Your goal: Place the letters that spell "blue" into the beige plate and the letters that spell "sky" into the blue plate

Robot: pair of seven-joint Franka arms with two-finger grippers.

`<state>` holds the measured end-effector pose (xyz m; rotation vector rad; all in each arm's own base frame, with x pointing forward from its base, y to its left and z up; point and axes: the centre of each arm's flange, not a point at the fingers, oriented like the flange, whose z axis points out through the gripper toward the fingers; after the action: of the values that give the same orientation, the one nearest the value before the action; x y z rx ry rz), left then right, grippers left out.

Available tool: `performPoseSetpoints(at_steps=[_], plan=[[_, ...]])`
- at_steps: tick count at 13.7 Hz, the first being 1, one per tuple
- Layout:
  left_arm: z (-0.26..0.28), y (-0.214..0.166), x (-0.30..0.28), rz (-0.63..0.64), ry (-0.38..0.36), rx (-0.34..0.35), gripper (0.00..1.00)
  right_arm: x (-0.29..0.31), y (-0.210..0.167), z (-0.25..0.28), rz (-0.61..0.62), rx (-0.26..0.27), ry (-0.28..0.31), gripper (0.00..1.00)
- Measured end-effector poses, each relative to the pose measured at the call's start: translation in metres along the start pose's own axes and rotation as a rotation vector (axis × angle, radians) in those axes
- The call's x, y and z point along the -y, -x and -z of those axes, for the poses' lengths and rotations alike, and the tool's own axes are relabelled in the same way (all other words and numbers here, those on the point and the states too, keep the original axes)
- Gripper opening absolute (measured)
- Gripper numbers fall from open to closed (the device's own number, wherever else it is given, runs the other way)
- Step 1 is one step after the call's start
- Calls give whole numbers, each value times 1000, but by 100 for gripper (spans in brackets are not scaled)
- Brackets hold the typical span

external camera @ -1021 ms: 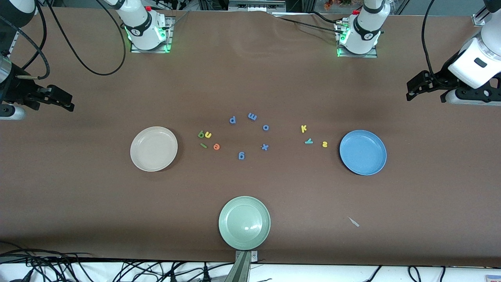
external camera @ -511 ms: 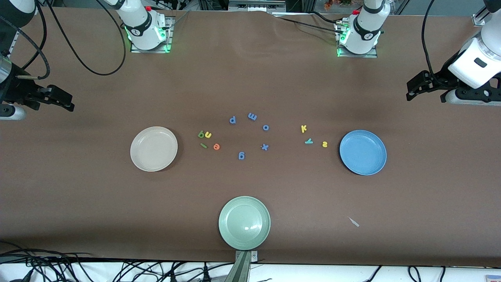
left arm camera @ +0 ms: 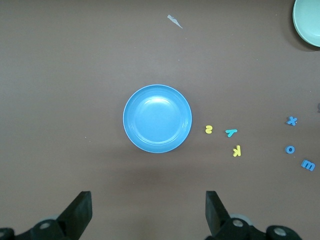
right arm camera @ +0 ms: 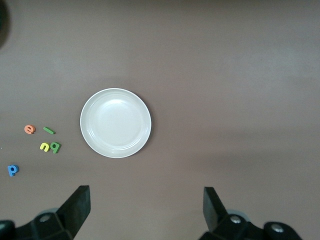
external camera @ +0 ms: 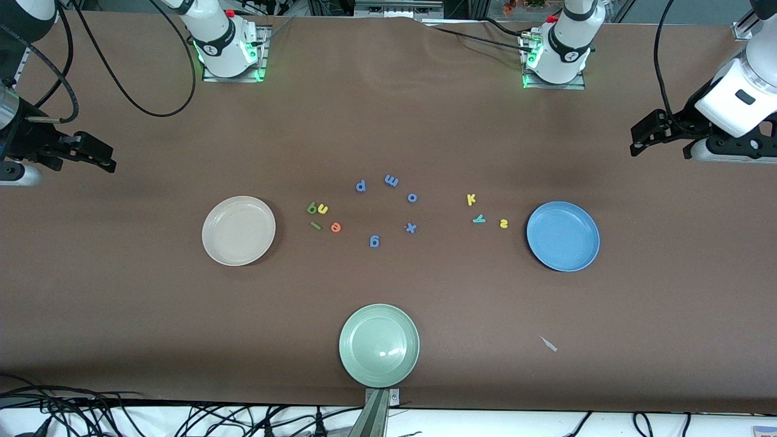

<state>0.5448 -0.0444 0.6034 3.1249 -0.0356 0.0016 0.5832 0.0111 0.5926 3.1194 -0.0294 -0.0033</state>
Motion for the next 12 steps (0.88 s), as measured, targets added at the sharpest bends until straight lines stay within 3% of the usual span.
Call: performPoseSetpoints(at_steps=[12], plan=[[0, 0, 8, 15, 0, 0, 100, 0, 0, 0, 1, 0, 0, 100]])
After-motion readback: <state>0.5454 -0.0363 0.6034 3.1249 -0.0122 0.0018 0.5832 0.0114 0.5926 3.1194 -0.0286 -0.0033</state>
